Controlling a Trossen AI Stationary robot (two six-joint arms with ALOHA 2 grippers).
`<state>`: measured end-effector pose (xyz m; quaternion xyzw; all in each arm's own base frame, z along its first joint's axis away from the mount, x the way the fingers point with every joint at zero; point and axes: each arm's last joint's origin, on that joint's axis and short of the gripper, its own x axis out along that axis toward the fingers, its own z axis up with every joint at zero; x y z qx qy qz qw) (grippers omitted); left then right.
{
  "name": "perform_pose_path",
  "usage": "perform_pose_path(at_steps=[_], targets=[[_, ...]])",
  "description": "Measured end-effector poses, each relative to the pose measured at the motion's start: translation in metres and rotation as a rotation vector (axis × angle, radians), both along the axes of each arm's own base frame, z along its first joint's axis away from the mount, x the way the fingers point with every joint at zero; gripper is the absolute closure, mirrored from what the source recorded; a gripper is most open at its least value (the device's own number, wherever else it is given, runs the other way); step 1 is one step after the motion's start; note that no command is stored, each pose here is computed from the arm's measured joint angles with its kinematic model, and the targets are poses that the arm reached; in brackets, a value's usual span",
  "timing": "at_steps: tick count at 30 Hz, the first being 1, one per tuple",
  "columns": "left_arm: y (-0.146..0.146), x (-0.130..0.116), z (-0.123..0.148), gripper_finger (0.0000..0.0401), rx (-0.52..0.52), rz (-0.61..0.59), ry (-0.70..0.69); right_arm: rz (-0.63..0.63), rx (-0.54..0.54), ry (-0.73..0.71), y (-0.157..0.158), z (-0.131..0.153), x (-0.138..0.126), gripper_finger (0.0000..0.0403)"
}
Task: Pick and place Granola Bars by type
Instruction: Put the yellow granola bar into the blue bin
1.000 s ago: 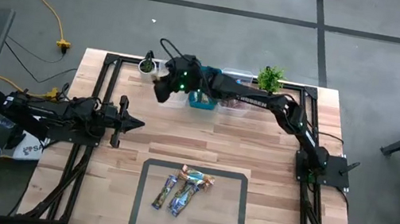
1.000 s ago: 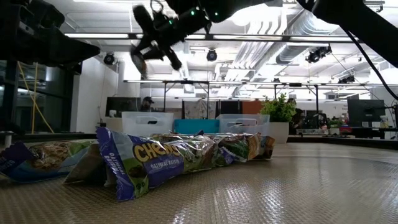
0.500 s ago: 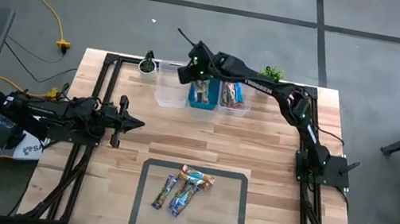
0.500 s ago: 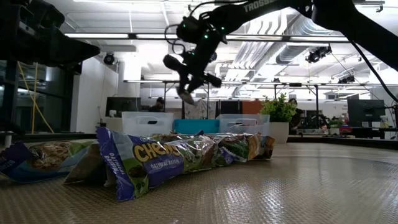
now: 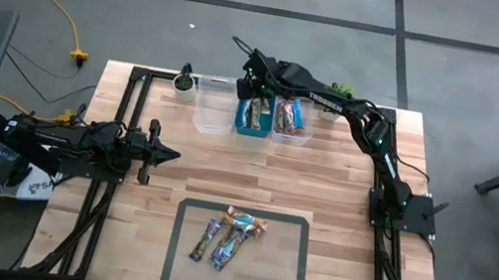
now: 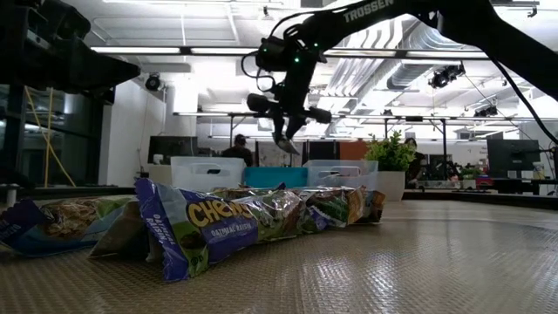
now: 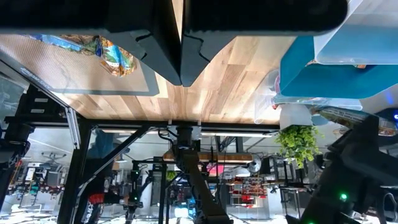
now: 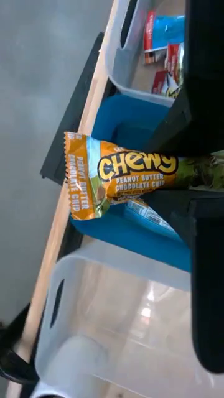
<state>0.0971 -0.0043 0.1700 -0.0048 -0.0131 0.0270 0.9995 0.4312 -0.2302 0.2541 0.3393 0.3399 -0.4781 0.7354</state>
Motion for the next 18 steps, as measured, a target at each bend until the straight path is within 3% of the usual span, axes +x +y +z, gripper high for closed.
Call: perform_pose_path(at_steps=[10, 18], targets=[[0.000, 0.000, 0.000, 0.0400, 0.000, 0.000, 0.000, -0.061, 0.100, -0.023, 0.000, -0.023, 0.007, 0.0346], [0.000, 0.000, 0.000, 0.0400, 0.000, 0.000, 0.000, -0.113, 0.188, -0.030, -0.006, -0.037, 0.005, 0.0322]])
